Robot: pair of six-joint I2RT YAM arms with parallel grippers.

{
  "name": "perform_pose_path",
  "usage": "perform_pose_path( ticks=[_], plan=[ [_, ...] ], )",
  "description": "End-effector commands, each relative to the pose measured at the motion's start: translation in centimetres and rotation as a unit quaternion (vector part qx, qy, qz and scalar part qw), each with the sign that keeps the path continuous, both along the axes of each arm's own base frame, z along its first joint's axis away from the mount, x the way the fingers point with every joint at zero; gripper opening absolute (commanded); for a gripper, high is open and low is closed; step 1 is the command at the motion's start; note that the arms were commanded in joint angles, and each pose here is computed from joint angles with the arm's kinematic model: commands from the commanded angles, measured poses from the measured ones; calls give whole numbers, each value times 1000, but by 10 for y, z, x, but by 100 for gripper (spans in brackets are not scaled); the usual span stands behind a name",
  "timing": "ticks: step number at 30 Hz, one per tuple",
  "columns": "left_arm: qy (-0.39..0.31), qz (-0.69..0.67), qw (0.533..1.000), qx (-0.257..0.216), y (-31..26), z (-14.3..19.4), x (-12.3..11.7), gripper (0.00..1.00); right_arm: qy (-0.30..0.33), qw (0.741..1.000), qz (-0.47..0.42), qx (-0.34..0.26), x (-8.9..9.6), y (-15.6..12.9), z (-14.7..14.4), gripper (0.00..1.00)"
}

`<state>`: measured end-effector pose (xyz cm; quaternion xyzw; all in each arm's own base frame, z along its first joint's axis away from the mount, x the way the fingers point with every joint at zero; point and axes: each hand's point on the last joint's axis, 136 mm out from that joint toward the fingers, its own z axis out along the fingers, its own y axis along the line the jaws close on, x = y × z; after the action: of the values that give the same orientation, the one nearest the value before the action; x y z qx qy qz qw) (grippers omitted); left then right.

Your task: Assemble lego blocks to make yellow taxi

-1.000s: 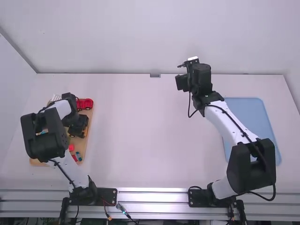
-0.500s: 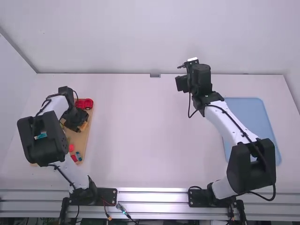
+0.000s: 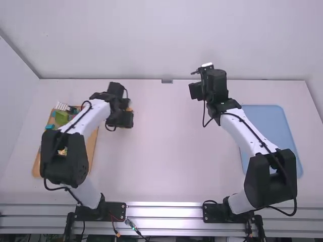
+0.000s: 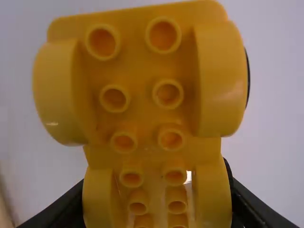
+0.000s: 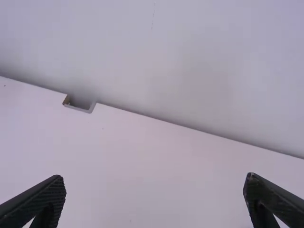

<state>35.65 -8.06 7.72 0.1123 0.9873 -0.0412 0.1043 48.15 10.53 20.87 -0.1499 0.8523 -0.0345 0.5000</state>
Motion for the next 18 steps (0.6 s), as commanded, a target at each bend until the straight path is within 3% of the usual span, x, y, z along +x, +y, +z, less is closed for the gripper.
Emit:
perform_pose_path(
  ticks=[1, 4, 6, 11, 18],
  plan=[
    [-32, -134, 989, 61, -25, 9, -1, 3, -16, 1000, -3, 4, 5, 0, 18, 99],
    [-48, -221, 969, 96, -63, 7, -10, 2, -11, 1000, -3, 2, 2, -1, 17, 99],
    [-46, -326, 938, 106, -96, 0, -27, 2, -9, 1000, -6, 7, -3, -2, 21, 99],
    [-44, -440, 889, 119, -133, -12, -49, 2, -10, 999, -27, 30, -13, -13, 36, 99],
    [-16, -560, 820, 121, -157, -42, -71, 1, 11, 996, -65, 58, -45, -38, 55, 99]
  ],
)
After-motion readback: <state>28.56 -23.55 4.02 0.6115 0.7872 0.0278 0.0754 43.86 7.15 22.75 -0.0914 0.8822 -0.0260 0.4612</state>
